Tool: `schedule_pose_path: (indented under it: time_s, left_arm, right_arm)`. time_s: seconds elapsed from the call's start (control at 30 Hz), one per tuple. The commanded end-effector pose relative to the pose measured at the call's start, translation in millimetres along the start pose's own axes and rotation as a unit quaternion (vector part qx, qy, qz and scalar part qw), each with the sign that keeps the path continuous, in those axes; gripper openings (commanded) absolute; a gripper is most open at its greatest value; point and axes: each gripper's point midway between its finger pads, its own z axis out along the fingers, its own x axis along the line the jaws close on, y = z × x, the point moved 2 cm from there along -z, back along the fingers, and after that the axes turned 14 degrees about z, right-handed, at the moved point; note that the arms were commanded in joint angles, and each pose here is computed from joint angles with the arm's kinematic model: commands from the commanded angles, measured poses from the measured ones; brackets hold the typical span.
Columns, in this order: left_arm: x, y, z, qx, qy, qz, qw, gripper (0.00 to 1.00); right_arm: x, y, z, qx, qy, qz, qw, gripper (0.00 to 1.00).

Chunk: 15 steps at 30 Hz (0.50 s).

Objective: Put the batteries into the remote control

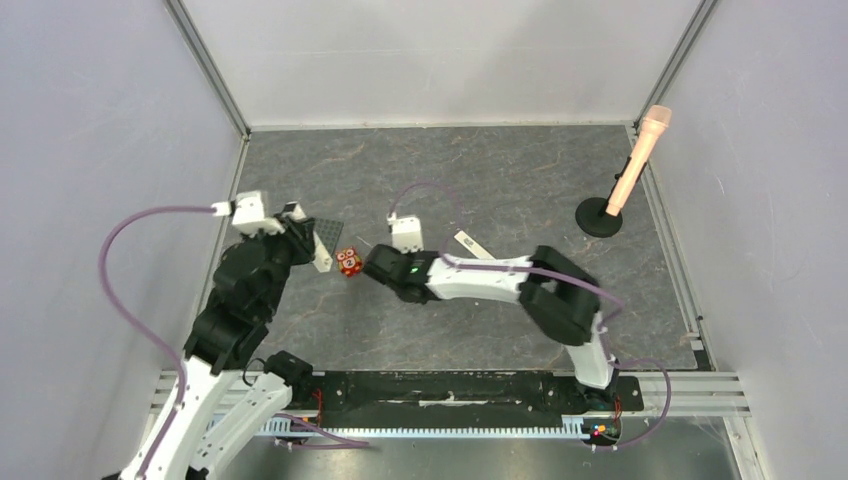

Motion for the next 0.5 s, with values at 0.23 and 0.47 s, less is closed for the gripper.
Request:
schedule_pose_path:
  time_s: [0.23,0.47]
  left_arm:
    - [-128,-7,24,0.038,-0.341,-0.019,0.939,0.02]
    - [-177,36,8,-0.014,-0.499,-0.079,0.863,0.02]
  right_arm:
    - [-116,121,-62,-0.124,0.085,0.08,0.985,0.0]
    - [-120,166,-130,-0.186,0.207,0.087,0.957,0.0]
